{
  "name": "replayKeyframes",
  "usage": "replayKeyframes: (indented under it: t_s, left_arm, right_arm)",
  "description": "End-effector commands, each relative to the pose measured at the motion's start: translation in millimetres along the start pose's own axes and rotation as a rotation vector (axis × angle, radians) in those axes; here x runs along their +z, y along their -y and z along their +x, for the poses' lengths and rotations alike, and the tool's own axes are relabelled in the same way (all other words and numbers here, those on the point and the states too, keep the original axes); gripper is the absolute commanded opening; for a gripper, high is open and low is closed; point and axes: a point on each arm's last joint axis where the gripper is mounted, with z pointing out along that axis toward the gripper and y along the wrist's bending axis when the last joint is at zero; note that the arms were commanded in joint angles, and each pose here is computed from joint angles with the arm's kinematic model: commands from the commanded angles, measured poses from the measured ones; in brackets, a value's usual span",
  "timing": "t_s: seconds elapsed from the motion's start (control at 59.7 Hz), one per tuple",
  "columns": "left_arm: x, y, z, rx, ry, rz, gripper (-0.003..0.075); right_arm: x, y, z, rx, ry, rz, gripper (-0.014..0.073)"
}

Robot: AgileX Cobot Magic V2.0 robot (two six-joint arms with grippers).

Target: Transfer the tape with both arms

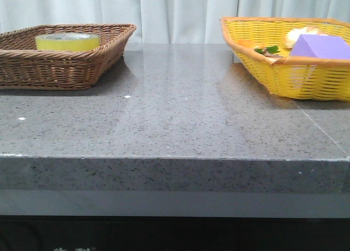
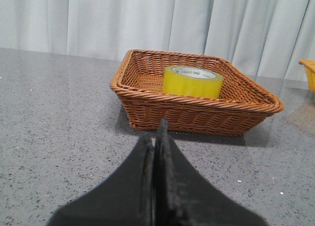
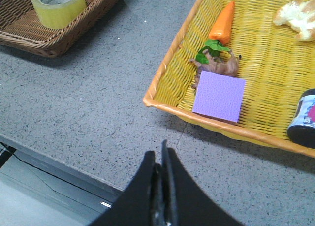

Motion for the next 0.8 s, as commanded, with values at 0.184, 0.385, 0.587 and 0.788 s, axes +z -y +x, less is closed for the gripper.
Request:
replayKeyframes:
  t_s: [0.184,0.385,0.587,0.788]
  left_arm:
    - [0,-1,4,-0.018,0.065,0.003,-0.002]
    - [0,-1,4,-0.018,0.065,0.003,-0.002]
    - [0,-1,4,-0.018,0.065,0.003,-0.002]
    - [0,-1,4,-0.018,0.063,0.003,-0.002]
  right_arm:
    - [1,10,13,-0.018,0.15,0.108,-0.0069]
    - [12,23,79,0.002,0.391,0.241,-0.0069]
    - [30,31,143,0.005,0.599,0.316,-0.0069]
    - [37,34,167,0.01,0.62,0.355,-0.0069]
